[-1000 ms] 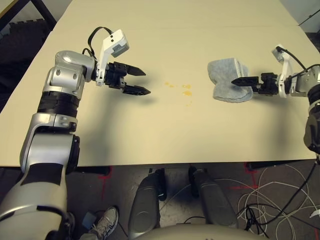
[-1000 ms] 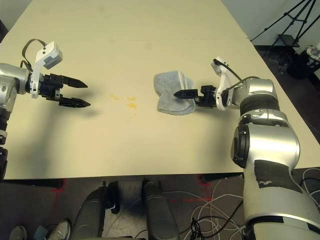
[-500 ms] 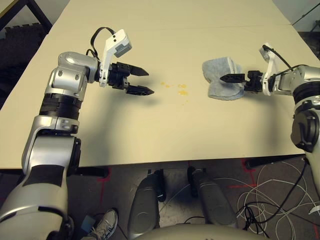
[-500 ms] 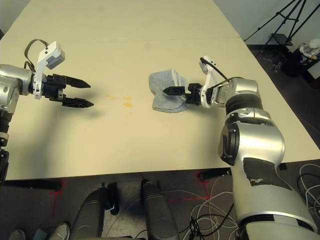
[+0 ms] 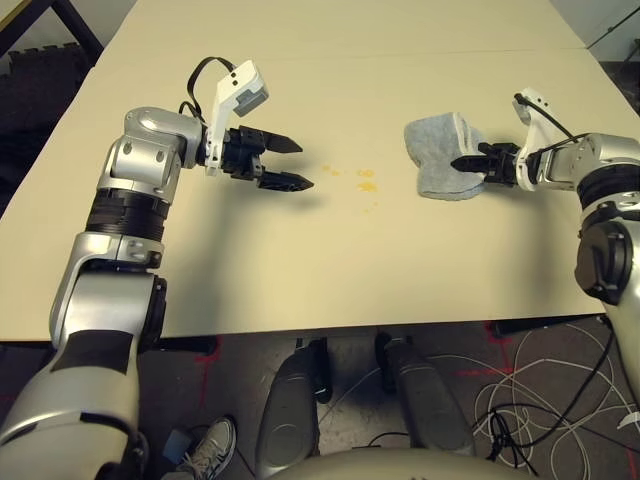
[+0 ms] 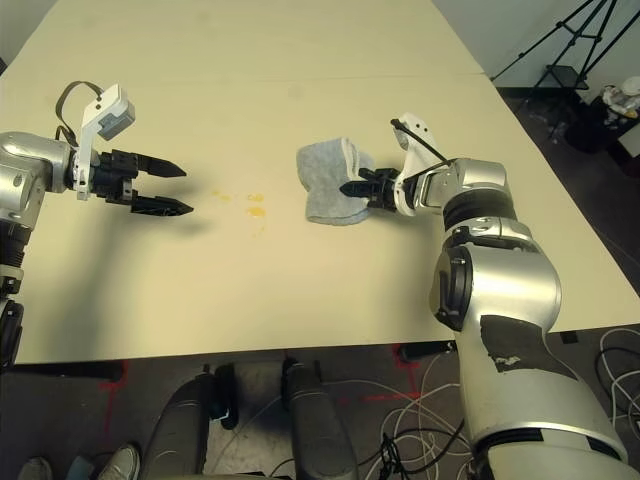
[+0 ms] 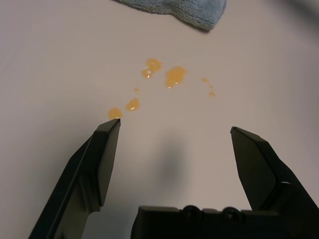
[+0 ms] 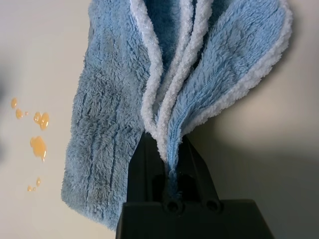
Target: Wipe the water off the table with a rag.
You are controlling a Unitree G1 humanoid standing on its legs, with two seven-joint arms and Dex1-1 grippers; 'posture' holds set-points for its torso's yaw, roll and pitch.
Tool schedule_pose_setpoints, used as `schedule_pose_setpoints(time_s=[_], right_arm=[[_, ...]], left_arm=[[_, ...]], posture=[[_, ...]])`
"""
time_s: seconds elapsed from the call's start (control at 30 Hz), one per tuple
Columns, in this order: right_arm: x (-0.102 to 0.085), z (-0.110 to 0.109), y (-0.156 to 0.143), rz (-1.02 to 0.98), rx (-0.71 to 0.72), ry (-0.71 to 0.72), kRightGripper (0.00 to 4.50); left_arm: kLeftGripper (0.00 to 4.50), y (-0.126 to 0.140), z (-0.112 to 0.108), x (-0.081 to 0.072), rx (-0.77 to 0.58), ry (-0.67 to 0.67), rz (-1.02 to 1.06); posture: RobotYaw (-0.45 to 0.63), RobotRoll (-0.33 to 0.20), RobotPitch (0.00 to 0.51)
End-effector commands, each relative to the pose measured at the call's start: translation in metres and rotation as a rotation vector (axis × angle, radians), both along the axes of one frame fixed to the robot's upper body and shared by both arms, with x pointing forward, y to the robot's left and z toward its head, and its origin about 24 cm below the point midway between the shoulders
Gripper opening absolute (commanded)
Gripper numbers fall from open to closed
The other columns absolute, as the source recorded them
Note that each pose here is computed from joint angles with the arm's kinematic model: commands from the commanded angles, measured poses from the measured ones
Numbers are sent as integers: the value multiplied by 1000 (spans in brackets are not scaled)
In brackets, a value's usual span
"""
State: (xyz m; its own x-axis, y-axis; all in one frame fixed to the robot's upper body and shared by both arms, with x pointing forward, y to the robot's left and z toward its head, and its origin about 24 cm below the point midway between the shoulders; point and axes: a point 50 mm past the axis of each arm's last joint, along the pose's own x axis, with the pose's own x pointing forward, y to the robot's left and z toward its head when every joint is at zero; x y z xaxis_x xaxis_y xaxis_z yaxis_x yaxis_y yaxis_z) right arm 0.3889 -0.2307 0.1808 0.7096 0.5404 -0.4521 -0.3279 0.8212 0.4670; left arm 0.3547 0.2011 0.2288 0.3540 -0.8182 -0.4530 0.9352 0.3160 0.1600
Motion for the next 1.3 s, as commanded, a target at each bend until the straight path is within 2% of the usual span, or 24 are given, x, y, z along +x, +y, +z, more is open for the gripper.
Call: schedule_pose_setpoints(time_s=[0.03,0.17,0.3,0.43,0.63,0.7,0.83,1.1,1.2,1.3], right_arm=[[6,15,5,-11,-16,-68,13],[11,38,17,25,-63,-157,13],[10,69,48,161,-61,-243,13],[-4,91,89,294,-8,-277,13],[-32,97,137,433,74,-253,13],[-42,93,153,477,120,-206,13],[-49,75,166,470,135,-152,13],[-39,29,190,364,203,20,13],[-32,13,195,301,185,56,13],[-26,2,193,249,161,80,13]], left_arm=[[4500,-2,-5,2,-31,13,23],[4500,-2,4,8,-125,-29,76],[4500,5,17,20,-208,-113,201],[4500,22,28,35,-238,-231,418],[4500,53,44,47,-278,-397,773],[4500,58,45,47,-274,-414,806],[4500,58,38,47,-263,-397,790],[4500,49,15,49,-240,-300,718],[4500,31,2,44,-191,-200,510],[4500,20,-5,31,-128,-88,273]], posture=[[-78,0,241],[-75,0,240],[-78,0,239],[-79,0,240],[-69,0,247],[-67,0,249],[-61,0,250],[-67,0,255],[-67,0,258],[-70,0,261]])
